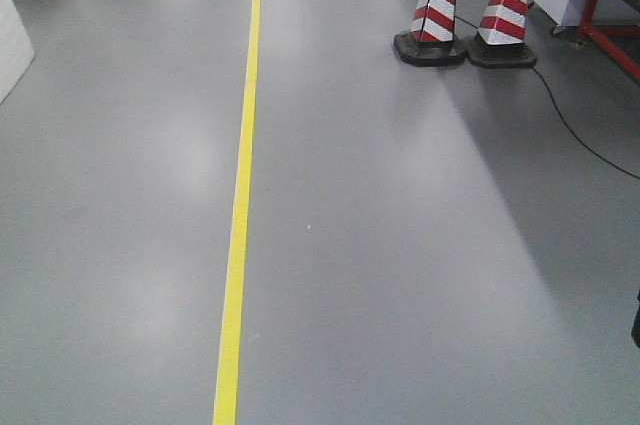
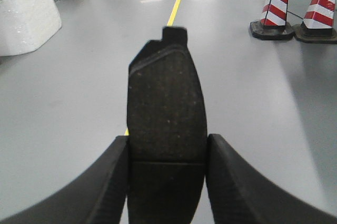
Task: Move and align brake pads A on conveyor
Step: 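Drive past the red-and-white cones toward the black conveyor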
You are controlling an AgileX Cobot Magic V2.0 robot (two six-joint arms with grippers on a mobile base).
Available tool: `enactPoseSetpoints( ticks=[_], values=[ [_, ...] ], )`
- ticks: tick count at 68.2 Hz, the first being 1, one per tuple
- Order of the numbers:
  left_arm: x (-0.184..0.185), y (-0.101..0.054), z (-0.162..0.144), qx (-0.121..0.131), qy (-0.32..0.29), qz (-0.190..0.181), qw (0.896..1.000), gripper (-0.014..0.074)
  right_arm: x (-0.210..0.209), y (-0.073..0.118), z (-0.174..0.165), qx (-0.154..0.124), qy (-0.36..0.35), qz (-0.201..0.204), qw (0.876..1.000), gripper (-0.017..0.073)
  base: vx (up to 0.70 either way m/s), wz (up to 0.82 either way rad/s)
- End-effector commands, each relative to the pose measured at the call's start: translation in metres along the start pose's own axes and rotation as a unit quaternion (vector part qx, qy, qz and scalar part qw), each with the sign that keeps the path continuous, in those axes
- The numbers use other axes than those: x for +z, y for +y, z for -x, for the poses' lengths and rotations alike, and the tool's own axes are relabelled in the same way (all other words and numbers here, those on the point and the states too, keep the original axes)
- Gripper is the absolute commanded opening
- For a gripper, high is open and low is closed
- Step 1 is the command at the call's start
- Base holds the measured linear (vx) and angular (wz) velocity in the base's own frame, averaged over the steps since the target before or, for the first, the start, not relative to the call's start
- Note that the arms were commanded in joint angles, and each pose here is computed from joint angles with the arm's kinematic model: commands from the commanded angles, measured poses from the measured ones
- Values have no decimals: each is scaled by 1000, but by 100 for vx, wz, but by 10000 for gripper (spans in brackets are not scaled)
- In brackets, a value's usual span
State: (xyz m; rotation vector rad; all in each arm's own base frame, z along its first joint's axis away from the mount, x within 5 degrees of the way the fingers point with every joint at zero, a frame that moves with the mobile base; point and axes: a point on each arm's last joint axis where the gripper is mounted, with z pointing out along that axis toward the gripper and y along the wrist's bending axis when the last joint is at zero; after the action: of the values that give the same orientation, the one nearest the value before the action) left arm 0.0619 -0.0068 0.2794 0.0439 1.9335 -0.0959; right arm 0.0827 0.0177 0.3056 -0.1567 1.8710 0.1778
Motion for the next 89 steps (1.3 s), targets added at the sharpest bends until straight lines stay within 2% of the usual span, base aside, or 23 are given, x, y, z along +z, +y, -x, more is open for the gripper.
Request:
enactPoseSetpoints(
  ticks=[1, 89],
  values=[
    [-4, -1, 17, -3, -61, -3, 998, -6, -4, 2, 18, -10, -62, 8, 998, -7, 71, -8],
    [-4, -1, 17, -3, -61, -3, 998, -6, -4, 2, 17, -10, -61, 7, 998, -7, 75, 3]
  ],
)
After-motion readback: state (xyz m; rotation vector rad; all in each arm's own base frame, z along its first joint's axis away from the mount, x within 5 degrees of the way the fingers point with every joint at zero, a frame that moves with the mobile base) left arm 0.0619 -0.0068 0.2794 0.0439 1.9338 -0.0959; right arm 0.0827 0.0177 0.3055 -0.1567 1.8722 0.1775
